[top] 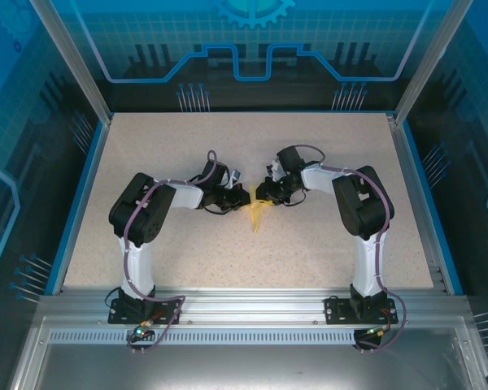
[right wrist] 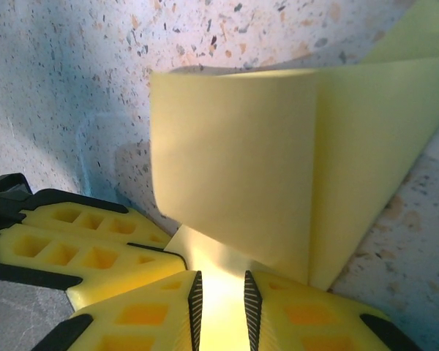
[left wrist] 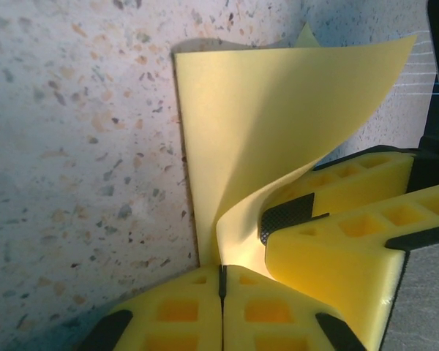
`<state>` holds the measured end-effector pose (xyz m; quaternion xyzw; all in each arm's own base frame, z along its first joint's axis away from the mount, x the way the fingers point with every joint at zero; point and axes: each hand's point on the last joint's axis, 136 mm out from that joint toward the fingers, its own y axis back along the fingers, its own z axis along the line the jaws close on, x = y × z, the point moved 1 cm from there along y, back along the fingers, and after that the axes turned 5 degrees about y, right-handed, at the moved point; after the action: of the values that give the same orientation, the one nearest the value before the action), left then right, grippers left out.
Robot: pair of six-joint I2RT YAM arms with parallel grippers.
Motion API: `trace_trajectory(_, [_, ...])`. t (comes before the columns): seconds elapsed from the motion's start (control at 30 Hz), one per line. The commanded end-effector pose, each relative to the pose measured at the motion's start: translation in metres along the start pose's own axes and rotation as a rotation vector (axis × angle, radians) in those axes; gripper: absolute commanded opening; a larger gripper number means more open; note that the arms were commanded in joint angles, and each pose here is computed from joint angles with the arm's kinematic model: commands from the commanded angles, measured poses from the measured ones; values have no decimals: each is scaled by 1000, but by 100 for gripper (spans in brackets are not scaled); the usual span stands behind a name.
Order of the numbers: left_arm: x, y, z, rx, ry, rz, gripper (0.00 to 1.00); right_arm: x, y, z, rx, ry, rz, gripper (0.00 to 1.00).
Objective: Fold a paper plane with a square sheet of paper (fold left side to right side)
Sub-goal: Fold the wing for the fifth time at the center of the table.
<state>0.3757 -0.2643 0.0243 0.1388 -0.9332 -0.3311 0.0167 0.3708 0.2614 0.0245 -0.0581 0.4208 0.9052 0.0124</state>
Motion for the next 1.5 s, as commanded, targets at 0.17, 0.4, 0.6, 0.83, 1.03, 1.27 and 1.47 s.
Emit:
trace_trajectory(0.17, [0,43,-11,-19,-46,-107,32,25,-15,-34,95,-75,82,26])
trace_trajectory(0.4, [35,81,-38,43,-113,-124,38,24,-15,-33,89,-68,77,26])
trace_trajectory(0.6, [71,67,-73,104,-191,-50,39,24,-15,-32,83,-67,76,26])
trace_trajectory(0.83, [81,28,-73,102,-180,19,39,24,-15,-31,81,-64,78,26])
trace_trajectory(1.03, [83,18,-78,106,-190,43,39,24,-15,-31,80,-64,80,26])
trace_trajectory(1.27, [84,10,-60,49,-168,53,39,24,-15,-32,84,-62,82,26])
trace_trajectory(1.47, [89,2,-42,5,-137,75,38,24,-14,-32,90,-59,84,27])
